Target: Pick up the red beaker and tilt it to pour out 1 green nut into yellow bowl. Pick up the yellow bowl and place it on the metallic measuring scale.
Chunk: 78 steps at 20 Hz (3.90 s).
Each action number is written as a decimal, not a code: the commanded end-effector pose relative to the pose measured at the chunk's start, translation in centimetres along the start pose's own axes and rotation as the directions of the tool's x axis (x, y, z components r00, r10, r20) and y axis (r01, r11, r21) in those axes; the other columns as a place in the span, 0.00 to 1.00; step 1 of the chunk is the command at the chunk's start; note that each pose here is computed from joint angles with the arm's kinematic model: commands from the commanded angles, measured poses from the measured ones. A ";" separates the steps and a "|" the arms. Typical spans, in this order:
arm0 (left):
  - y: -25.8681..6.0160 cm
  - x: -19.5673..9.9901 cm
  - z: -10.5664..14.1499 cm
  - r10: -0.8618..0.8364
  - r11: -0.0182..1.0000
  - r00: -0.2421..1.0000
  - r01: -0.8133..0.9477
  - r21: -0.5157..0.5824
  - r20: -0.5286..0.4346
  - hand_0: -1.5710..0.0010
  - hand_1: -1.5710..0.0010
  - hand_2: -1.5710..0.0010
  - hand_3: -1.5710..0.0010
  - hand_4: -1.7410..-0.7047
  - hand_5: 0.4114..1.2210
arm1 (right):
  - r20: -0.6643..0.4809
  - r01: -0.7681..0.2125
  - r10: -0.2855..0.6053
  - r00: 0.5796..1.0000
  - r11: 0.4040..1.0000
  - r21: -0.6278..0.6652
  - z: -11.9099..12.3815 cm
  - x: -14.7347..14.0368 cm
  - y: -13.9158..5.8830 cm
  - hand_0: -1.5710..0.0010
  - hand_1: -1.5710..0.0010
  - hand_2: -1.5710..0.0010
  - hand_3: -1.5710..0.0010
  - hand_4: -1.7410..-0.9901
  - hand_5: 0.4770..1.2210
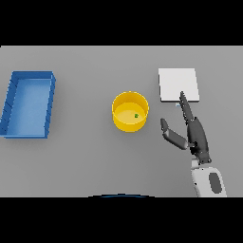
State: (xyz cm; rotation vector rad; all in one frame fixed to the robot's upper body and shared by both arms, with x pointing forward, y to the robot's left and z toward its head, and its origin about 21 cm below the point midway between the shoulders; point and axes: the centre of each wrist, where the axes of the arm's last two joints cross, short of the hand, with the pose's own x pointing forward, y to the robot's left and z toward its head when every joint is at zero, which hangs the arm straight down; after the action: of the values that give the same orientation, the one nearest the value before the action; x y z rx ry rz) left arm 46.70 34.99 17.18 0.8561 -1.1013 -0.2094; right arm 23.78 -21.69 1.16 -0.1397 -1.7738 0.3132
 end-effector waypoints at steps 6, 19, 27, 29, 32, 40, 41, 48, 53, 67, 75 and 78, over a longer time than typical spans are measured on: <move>-2.8 -5.2 -0.1 0.095 0.995 0.991 -0.096 -0.002 -0.091 0.00 0.00 0.00 0.11 0.00 1.00 | -0.007 -0.009 0.009 1.000 1.000 0.003 0.2 -0.3 0.2 1.00 1.00 1.00 1.00 0.72 0.29; -3.2 -9.1 6.6 -0.009 0.948 0.999 -0.007 -0.318 -0.051 0.36 0.44 0.47 0.55 0.78 0.35 | -0.014 -0.001 0.001 1.000 1.000 0.004 -0.2 -0.1 0.3 1.00 1.00 1.00 1.00 0.77 0.26; -3.4 -9.8 8.2 -0.105 0.941 0.994 0.102 -0.323 0.009 0.89 0.91 0.91 0.92 0.98 0.29 | -0.006 -0.010 0.010 1.000 1.000 0.012 0.2 0.0 0.0 1.00 1.00 1.00 1.00 0.77 0.28; -3.5 -9.8 8.3 -0.100 0.948 0.995 0.100 -0.302 0.014 0.93 0.94 0.94 0.95 1.00 0.29 | -0.006 -0.014 0.014 1.000 1.000 0.013 0.1 0.2 0.0 1.00 1.00 1.00 1.00 0.75 0.28; -3.4 -9.1 7.6 -0.070 0.961 0.997 0.079 -0.266 0.046 0.96 0.97 0.97 0.98 0.99 0.31 | -0.034 -0.076 0.077 0.996 0.997 0.025 -0.2 0.2 0.2 1.00 1.00 1.00 1.00 0.77 0.27; -3.5 -8.2 6.7 -0.014 0.965 0.996 0.036 -0.261 0.089 0.99 0.99 1.00 1.00 0.98 0.32 | 0.180 -0.515 0.484 0.856 0.773 0.370 -4.5 2.9 -0.3 1.00 1.00 1.00 1.00 0.70 0.30; -3.6 -8.3 6.7 -0.012 0.964 0.996 0.035 -0.263 0.088 1.00 1.00 1.00 1.00 0.99 0.31 | 0.243 -0.568 0.515 0.822 0.713 0.411 -5.0 3.4 0.4 1.00 1.00 1.00 1.00 0.69 0.30; -4.4 -8.4 6.9 -0.008 0.957 0.996 0.035 -0.287 0.093 1.00 1.00 1.00 1.00 0.99 0.33 | 0.542 -0.817 0.630 0.556 0.292 0.498 -9.1 5.1 2.3 1.00 1.00 1.00 1.00 0.70 0.31; -3.8 -8.7 6.8 -0.001 0.960 0.996 0.026 -0.279 0.088 1.00 1.00 1.00 1.00 0.98 0.34 | 0.615 -0.839 0.629 0.475 0.112 0.533 -10.8 4.8 3.6 1.00 1.00 1.00 1.00 0.69 0.31; -3.1 -9.3 7.0 0.024 0.958 0.996 0.003 -0.285 0.090 1.00 1.00 1.00 1.00 0.99 0.34 | 0.658 -0.798 0.648 0.382 -0.128 0.589 -13.4 3.5 7.0 1.00 1.00 1.00 1.00 0.58 0.38; -2.5 -9.7 7.3 0.028 0.959 0.995 -0.001 -0.283 0.093 1.00 1.00 1.00 1.00 0.99 0.35 | 0.657 -0.777 0.636 0.404 -0.140 0.614 -13.5 3.5 7.6 0.33 0.36 0.45 0.63 0.25 0.81; -2.5 -9.5 7.5 0.026 0.960 0.995 0.002 -0.280 0.096 1.00 1.00 1.00 1.00 0.98 0.35 | 0.662 -0.780 0.624 0.416 -0.130 0.612 -13.5 3.4 7.3 0.17 0.18 0.26 0.40 0.14 0.90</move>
State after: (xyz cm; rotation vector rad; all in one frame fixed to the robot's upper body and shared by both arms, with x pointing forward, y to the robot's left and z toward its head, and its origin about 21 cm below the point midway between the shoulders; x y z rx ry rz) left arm 36.50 34.71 10.13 0.5898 -1.1369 -0.3918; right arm 35.58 -11.96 4.95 -0.3062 -1.1828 2.1991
